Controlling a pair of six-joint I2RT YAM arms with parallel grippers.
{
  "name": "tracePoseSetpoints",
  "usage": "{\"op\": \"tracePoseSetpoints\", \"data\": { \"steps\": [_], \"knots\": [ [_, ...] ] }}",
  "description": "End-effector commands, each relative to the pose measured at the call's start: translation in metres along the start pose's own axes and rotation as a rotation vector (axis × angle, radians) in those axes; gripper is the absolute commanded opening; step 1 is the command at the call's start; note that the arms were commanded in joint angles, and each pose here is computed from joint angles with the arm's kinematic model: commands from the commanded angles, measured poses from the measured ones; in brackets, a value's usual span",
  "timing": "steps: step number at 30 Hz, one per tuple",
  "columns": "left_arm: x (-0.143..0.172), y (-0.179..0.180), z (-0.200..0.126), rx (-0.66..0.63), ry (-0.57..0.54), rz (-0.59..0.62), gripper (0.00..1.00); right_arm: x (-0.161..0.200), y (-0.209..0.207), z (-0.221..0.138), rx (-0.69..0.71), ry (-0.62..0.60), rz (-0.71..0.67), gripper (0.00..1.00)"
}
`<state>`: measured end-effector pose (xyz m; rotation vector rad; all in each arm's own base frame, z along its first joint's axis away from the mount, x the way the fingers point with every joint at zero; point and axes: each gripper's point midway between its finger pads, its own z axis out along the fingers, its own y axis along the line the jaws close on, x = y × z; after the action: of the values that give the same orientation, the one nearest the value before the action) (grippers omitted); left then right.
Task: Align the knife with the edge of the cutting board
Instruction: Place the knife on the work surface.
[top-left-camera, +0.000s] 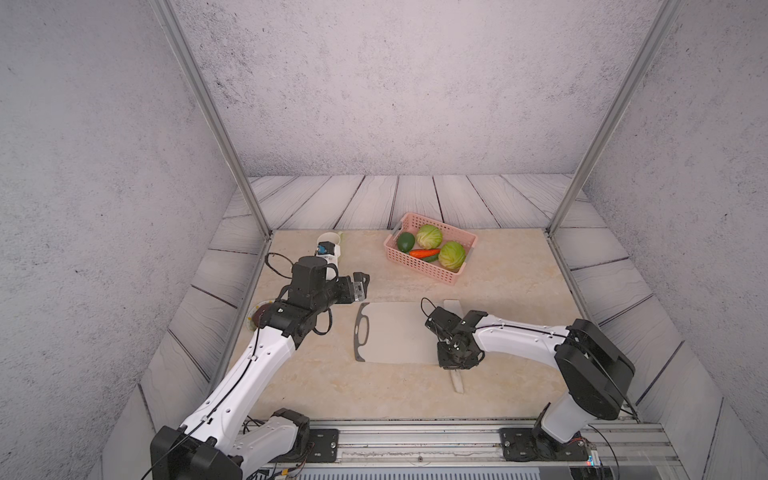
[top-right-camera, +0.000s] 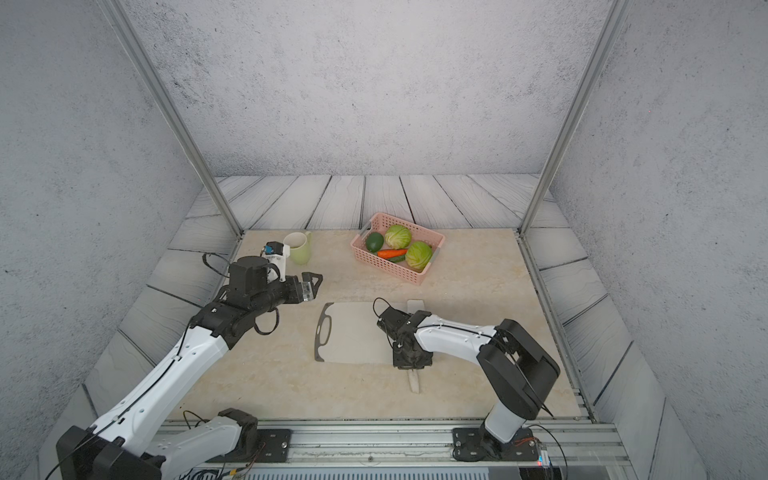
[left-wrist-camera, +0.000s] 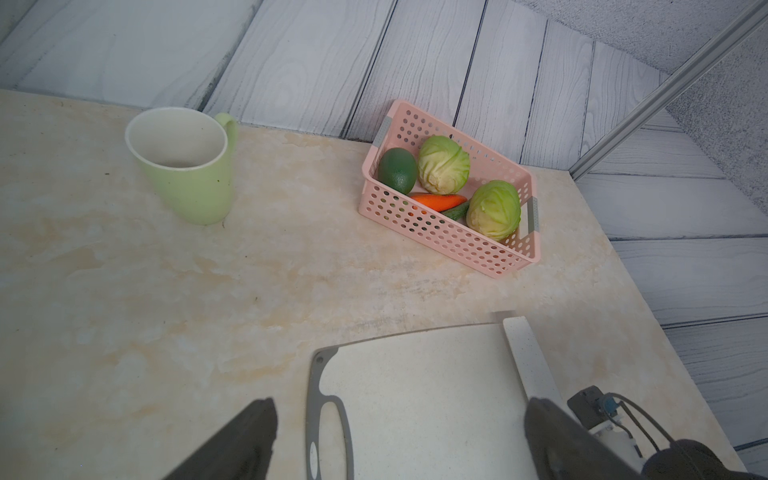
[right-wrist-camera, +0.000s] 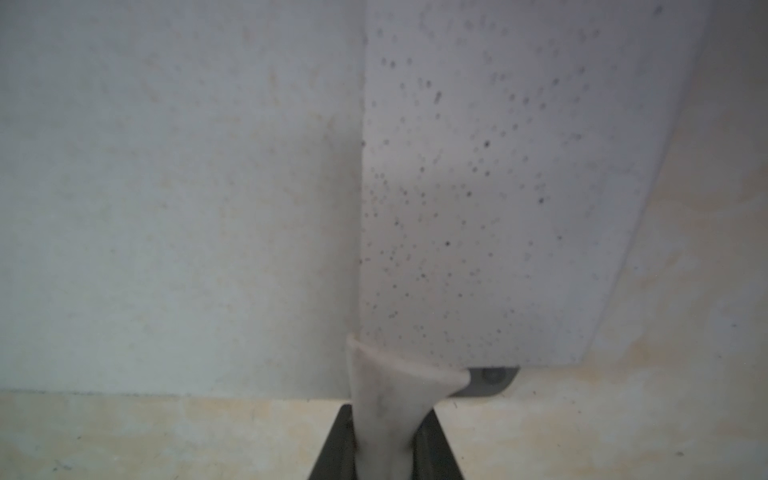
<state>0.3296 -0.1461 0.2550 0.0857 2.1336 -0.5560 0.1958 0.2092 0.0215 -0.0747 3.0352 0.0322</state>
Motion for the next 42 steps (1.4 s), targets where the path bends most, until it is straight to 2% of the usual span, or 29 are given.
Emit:
{"op": "tracePoseSetpoints", "data": {
  "steps": [1,2,6,12,25,32,35,42],
  "knots": [
    [-0.01,-0.006,-0.008,0.009,-0.028,0.021,0.98,-0.007,0.003,-0.001,0.012,-0.023,0.006,0.0],
    [-0.01,-0.006,-0.009,0.009,-0.03,0.022,0.98,-0.006,0.003,0.0,0.013,-0.02,0.005,0.0],
    [-0.01,-0.006,-0.009,0.009,-0.03,0.021,0.98,-0.006,0.005,0.002,0.012,-0.012,0.0,0.11],
    [-0.011,-0.006,-0.01,0.007,-0.033,0.023,0.98,-0.005,0.006,0.004,0.01,-0.004,-0.004,0.16],
    [-0.009,-0.006,-0.008,0.002,-0.026,0.027,0.98,-0.002,0.008,0.012,0.016,0.027,-0.025,0.34],
    [-0.009,-0.006,-0.007,0.002,-0.023,0.027,0.98,0.002,0.007,0.011,0.007,0.036,-0.034,0.55],
    [-0.009,-0.006,-0.007,0.004,-0.023,0.026,0.98,0.004,0.005,0.008,0.007,0.036,-0.034,0.61],
    [-0.008,-0.007,-0.006,0.006,-0.019,0.026,0.98,0.011,0.003,0.002,-0.028,0.036,-0.025,0.64]
  ]
}}
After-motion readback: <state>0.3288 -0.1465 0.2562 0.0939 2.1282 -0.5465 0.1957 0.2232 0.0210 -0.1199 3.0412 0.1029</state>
